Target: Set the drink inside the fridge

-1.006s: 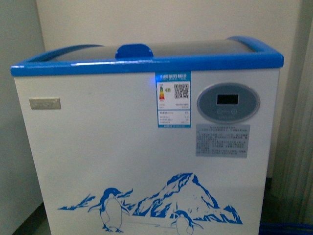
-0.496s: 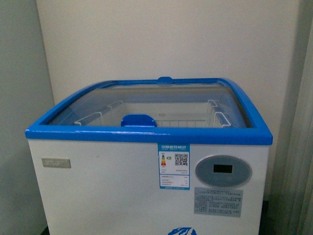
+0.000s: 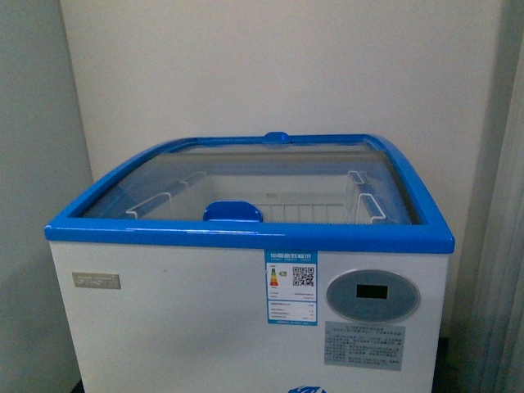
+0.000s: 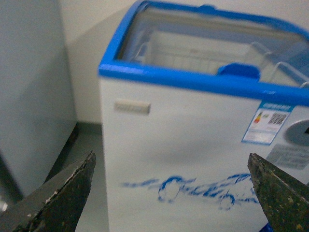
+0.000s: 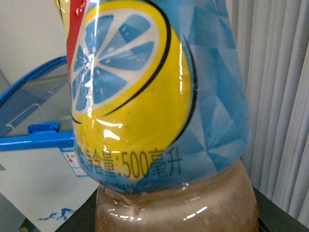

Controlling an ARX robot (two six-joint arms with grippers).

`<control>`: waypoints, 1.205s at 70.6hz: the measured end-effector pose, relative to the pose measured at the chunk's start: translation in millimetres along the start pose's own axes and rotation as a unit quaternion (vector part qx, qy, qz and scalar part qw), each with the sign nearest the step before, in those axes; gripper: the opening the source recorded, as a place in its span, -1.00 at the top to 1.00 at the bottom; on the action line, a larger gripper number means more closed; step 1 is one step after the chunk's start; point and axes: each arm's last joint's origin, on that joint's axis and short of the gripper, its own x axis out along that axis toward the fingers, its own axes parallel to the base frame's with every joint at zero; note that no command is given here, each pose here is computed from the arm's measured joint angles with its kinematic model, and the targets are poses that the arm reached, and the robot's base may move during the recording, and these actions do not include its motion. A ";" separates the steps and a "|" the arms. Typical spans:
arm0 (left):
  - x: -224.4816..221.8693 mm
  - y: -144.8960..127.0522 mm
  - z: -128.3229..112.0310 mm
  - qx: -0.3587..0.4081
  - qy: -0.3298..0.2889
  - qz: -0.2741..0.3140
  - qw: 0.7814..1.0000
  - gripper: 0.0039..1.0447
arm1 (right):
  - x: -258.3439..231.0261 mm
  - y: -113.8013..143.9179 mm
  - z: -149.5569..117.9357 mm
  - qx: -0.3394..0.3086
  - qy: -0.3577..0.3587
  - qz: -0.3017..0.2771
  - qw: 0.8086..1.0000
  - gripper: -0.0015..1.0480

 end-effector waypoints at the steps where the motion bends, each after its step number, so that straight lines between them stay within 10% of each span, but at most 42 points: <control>1: 4.5 -0.6 3.1 0.006 -0.004 -0.008 1.000 -0.85 | 0.0 0.0 0.0 0.000 0.000 0.000 1.000 0.16; 21: 115.2 -28.9 42.2 0.250 -0.049 -0.184 0.949 -0.85 | 0.0 0.0 0.0 0.000 0.000 0.000 1.000 0.16; 50: 202.0 -41.0 38.9 0.502 -0.047 -0.260 0.824 -0.85 | 0.0 0.0 0.0 0.000 0.000 0.000 1.000 0.16; 85: 267.2 -38.5 29.1 0.556 -0.032 -0.269 0.786 -0.85 | 0.0 0.0 0.0 0.000 0.000 0.000 1.000 0.16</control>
